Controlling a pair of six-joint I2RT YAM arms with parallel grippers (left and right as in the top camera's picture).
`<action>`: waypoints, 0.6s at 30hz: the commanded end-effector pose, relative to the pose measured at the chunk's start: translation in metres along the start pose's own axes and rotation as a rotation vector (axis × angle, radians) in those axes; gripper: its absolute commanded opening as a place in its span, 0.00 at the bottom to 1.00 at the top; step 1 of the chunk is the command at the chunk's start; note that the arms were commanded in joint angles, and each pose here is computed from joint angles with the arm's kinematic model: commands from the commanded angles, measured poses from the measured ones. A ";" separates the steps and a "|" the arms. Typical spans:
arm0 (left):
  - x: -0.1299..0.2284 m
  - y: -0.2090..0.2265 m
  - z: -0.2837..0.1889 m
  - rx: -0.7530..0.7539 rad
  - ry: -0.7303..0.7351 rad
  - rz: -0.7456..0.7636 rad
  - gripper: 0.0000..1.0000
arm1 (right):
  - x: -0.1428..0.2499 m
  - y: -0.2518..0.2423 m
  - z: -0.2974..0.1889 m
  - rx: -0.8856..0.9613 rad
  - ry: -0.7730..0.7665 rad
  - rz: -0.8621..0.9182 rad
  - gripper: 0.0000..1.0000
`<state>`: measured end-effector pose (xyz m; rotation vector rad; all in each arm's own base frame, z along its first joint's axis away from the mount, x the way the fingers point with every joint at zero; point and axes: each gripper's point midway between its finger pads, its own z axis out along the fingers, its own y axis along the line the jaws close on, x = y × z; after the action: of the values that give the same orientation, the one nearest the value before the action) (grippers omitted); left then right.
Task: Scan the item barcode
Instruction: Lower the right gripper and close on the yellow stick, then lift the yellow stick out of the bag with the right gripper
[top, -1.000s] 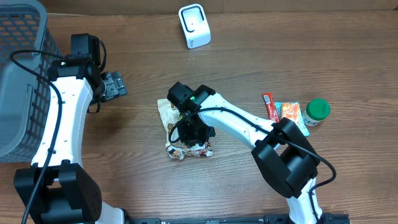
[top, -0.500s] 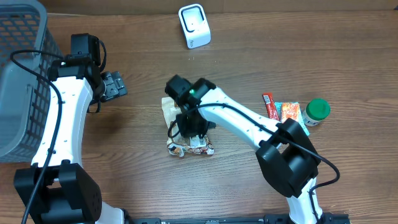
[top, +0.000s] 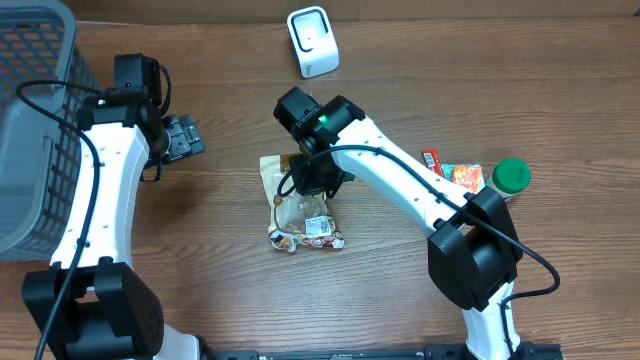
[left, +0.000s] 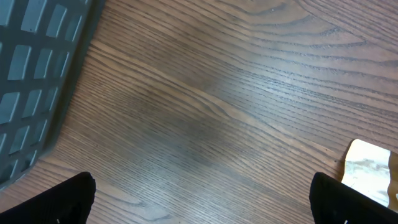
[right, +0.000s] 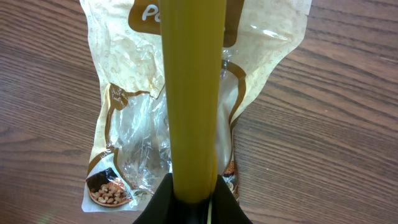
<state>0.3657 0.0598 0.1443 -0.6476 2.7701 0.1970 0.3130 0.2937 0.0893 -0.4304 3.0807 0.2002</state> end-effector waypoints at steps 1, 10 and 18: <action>-0.006 0.000 -0.008 0.004 -0.029 0.016 1.00 | -0.005 0.005 -0.013 -0.013 -0.039 -0.014 0.04; -0.006 0.000 -0.008 0.004 -0.029 0.015 1.00 | 0.004 0.018 -0.012 -0.077 0.004 -0.021 0.04; -0.006 0.000 -0.008 0.004 -0.029 0.015 1.00 | 0.010 0.017 -0.012 -0.075 0.024 -0.055 0.04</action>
<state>0.3658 0.0598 0.1443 -0.6475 2.7697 0.1969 0.2981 0.2986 0.0900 -0.4769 3.1300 0.2593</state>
